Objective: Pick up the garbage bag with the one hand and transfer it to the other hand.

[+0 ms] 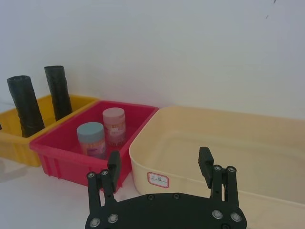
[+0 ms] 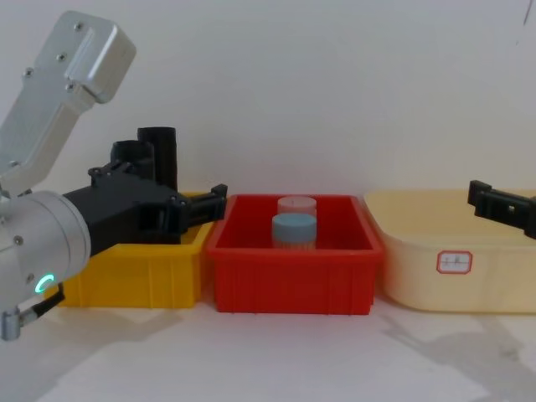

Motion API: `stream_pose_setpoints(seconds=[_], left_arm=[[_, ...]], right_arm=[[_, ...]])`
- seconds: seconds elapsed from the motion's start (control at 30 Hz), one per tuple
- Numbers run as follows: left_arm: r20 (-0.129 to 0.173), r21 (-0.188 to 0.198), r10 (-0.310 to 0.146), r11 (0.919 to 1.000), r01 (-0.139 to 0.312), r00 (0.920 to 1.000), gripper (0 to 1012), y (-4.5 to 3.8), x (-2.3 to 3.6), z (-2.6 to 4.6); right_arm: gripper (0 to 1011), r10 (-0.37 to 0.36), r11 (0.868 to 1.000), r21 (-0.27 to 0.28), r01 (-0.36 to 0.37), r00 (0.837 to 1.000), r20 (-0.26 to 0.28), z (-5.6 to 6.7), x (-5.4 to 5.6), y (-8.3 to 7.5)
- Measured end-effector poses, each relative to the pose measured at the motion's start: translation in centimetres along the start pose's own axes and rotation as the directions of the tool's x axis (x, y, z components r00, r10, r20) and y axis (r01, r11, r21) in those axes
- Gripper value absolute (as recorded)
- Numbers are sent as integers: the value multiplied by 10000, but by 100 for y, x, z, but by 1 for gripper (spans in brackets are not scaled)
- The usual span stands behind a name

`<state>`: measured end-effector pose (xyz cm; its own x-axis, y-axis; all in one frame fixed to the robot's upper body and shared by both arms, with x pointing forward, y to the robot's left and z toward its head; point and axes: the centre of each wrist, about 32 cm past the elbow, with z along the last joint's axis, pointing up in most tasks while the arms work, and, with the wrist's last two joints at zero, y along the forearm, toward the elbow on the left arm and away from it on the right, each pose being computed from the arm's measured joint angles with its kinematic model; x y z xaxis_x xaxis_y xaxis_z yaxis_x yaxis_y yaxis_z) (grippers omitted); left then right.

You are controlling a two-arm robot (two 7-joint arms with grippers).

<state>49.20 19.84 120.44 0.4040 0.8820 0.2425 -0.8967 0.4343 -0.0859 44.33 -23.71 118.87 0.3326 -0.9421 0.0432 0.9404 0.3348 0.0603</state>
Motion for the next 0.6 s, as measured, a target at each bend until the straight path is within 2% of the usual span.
stream_pose_setpoints(seconds=[0.6], left_arm=[[-1,-1,1,10000,-1,10000,1002,0,0,0]], right_arm=[[1001,0,10000,1,0,10000,0,0,0,0]])
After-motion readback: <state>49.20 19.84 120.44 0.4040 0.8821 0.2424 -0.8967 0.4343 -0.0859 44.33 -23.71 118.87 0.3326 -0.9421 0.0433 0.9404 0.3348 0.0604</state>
